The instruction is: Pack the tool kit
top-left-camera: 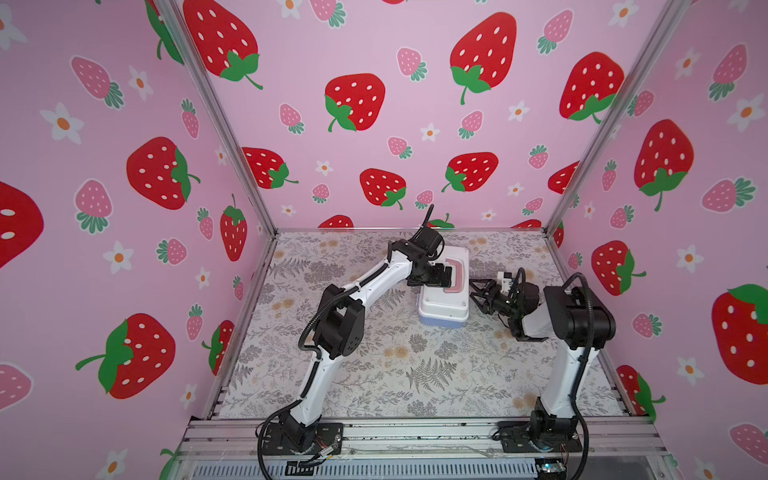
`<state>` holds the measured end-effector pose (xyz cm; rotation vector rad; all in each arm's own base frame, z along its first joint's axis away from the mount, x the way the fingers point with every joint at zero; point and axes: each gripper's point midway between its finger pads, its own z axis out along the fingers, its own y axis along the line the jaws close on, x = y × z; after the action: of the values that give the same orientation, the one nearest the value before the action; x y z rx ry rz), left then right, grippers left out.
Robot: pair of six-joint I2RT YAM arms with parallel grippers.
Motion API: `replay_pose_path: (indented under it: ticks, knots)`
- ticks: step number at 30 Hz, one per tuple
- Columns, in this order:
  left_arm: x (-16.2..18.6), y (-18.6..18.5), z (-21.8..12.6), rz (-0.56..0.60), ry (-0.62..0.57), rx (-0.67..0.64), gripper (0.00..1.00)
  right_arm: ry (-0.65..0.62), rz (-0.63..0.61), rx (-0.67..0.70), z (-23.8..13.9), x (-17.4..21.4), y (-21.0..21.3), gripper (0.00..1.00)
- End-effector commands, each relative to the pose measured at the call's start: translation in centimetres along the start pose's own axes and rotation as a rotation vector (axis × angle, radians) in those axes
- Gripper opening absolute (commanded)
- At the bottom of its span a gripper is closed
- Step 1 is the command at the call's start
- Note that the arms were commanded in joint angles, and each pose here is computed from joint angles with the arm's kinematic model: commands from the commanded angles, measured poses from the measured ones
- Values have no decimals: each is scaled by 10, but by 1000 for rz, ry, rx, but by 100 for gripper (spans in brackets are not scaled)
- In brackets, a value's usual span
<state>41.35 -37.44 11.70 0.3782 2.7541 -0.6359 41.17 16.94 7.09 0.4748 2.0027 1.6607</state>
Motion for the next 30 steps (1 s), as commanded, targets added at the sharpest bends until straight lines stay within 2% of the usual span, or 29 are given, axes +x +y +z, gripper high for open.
replay_pose_path:
  ticks: [1,8,18,30]
  knots:
    - [75,22,55,-80,283,-32,96,47,-15,-184,2,11,41,79]
    - [73,21,55,-79,282,-26,96,78,36,-301,5,20,62,72]
    - [76,22,54,-79,284,-32,96,52,-13,-344,-8,12,92,64]
    - [76,23,52,-76,285,-36,96,26,-31,-343,-21,6,96,56]
